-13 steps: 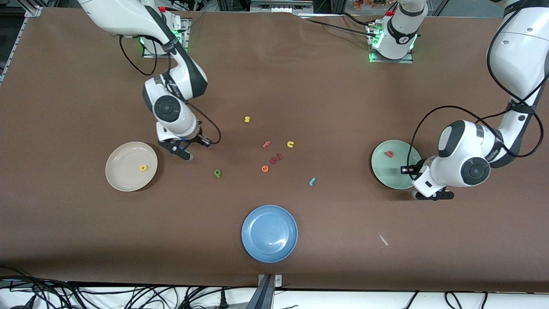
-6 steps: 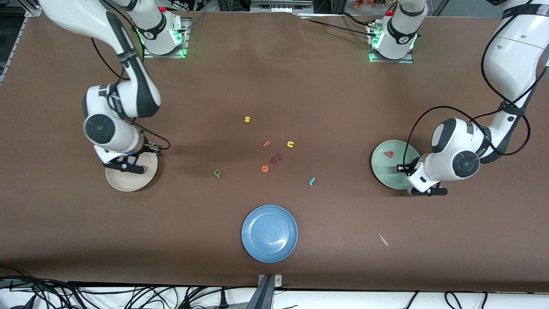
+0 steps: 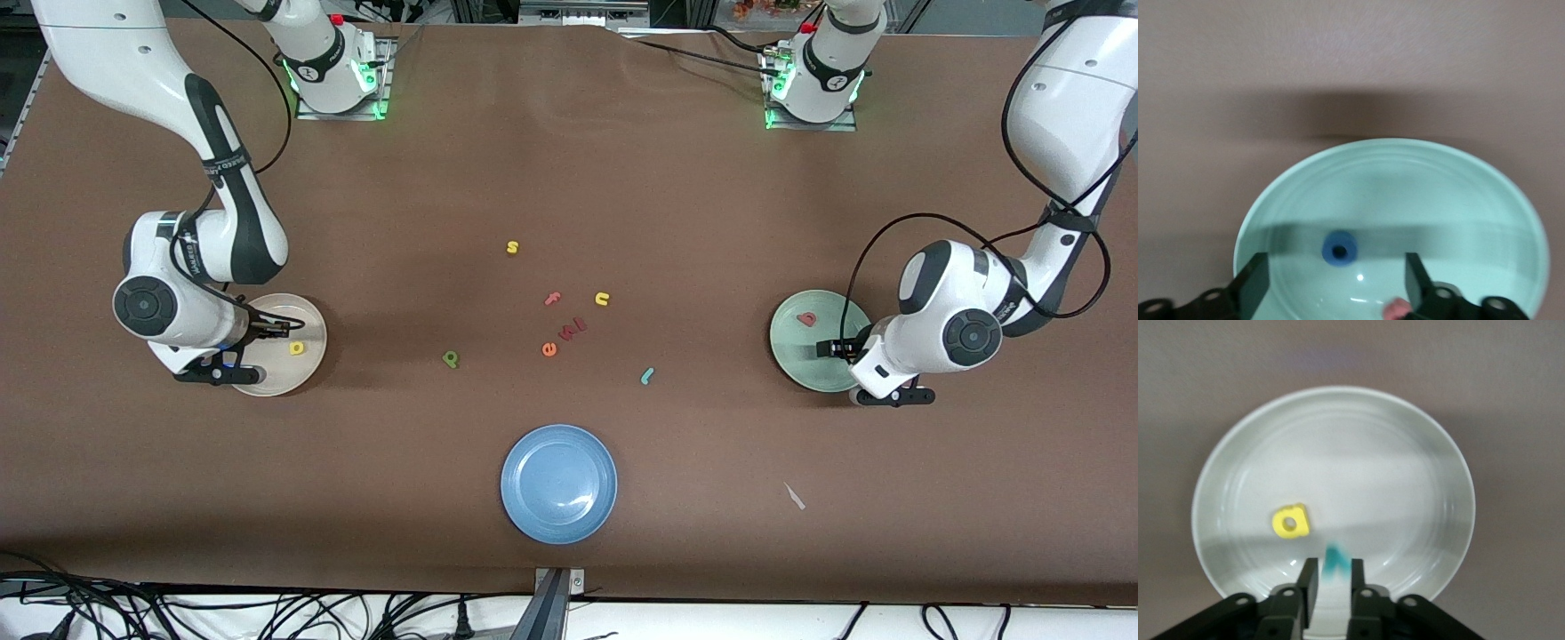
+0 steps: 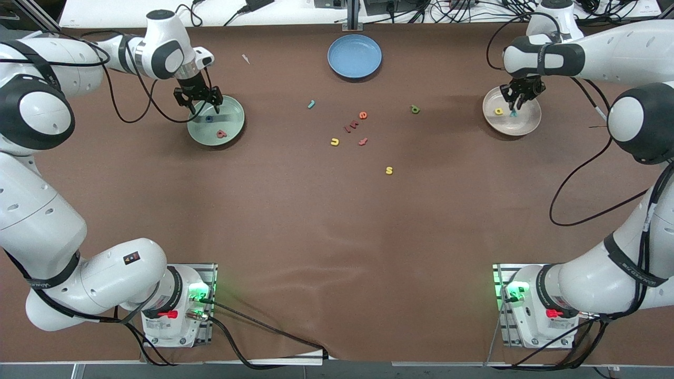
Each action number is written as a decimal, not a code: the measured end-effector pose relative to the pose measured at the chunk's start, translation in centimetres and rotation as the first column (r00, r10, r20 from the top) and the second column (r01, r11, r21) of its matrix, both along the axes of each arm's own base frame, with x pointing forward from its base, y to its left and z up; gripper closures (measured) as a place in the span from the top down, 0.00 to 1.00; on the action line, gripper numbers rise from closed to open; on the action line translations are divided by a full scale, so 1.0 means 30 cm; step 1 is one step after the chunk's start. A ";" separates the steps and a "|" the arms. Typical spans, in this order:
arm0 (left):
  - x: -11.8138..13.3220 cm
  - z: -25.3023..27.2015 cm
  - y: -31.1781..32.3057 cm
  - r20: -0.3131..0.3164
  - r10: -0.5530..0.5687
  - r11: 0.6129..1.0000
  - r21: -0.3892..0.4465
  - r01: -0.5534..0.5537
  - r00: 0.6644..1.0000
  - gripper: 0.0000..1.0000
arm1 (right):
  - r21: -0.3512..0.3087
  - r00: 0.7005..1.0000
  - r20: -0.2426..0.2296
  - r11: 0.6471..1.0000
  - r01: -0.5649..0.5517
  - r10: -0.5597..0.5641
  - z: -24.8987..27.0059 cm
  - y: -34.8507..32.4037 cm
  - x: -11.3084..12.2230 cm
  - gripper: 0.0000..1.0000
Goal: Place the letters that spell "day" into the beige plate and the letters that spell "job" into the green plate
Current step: 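Open both grippers over the plates and lift them away, then grasp the cyan l with the left gripper while the right gripper grasps green d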
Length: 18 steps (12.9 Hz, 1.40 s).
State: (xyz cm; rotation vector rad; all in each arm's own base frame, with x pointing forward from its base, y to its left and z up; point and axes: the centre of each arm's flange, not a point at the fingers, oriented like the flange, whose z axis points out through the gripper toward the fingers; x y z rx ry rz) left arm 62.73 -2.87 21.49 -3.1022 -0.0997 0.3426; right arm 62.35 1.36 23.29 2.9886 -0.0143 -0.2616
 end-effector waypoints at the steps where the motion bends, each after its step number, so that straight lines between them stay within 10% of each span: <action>1: 0.001 0.053 -0.049 0.004 0.018 1.000 0.011 -0.018 1.000 1.00 | 0.003 1.000 -0.001 1.000 -0.010 0.010 0.013 0.024 0.007 0.44; 6: -0.001 0.247 -0.262 0.062 0.015 1.000 0.006 -0.016 0.998 1.00 | 0.067 0.999 -0.023 0.997 -0.032 0.034 0.061 0.177 0.021 1.00; 18: -0.039 0.299 -0.802 0.151 -0.295 0.947 -0.089 0.310 0.944 1.00 | 0.201 0.929 0.072 0.907 -0.369 0.362 0.004 0.732 -0.054 1.00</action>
